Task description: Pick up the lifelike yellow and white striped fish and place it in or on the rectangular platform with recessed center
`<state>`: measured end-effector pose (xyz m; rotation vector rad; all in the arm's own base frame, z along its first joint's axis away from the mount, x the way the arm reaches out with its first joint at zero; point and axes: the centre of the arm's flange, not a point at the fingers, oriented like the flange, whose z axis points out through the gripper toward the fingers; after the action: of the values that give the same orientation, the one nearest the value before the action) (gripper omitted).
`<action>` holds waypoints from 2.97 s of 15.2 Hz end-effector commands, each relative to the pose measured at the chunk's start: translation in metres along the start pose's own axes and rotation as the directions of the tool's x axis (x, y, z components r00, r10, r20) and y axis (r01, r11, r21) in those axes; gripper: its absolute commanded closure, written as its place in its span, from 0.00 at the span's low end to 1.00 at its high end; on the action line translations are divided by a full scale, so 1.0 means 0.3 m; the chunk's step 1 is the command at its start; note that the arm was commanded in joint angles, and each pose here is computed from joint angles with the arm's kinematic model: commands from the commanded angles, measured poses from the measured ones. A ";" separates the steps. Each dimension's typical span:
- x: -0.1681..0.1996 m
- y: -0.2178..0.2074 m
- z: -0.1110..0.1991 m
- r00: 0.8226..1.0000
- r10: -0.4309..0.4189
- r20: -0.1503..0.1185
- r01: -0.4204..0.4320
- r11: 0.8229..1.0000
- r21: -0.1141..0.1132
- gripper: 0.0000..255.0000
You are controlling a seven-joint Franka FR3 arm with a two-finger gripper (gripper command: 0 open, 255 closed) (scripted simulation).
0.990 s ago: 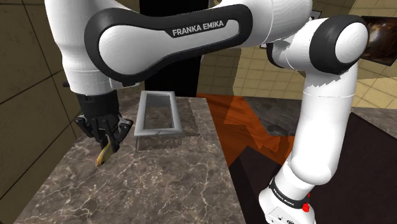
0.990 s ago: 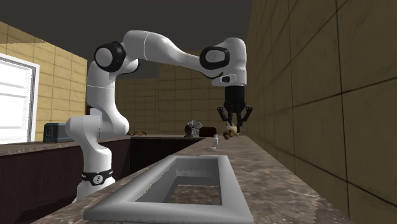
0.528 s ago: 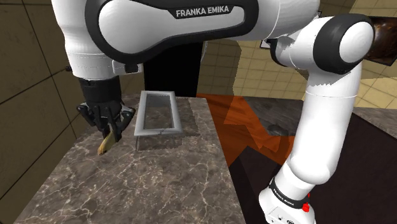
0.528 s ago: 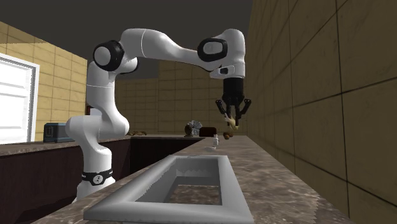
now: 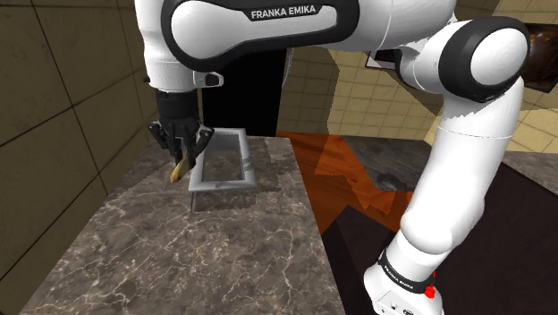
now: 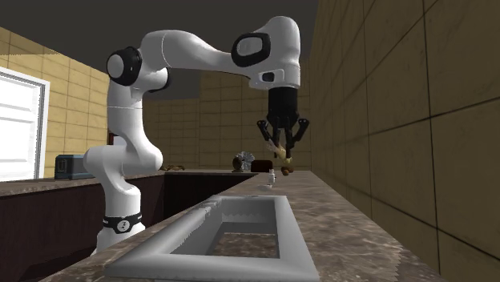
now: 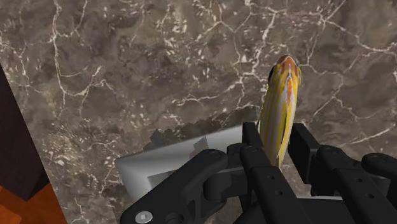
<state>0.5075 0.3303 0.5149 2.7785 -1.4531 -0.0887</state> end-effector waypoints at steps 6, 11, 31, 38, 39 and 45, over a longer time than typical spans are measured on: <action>0.309 0.024 -0.021 1.000 -0.002 0.000 0.002 1.000 0.000 1.00; 0.528 0.042 -0.034 1.000 -0.002 0.000 0.002 1.000 0.000 1.00; 0.692 0.046 0.205 1.000 -0.002 0.000 0.002 1.000 0.000 1.00; 0.692 0.046 0.205 1.000 -0.002 0.000 0.002 1.000 0.000 0.00; 0.692 0.046 0.205 1.000 -0.002 0.000 0.002 1.000 0.000 0.00; 0.692 0.046 0.073 1.000 -0.002 0.000 0.002 1.000 0.000 0.00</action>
<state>0.6131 0.1530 0.4730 2.7802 -1.4515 -0.0871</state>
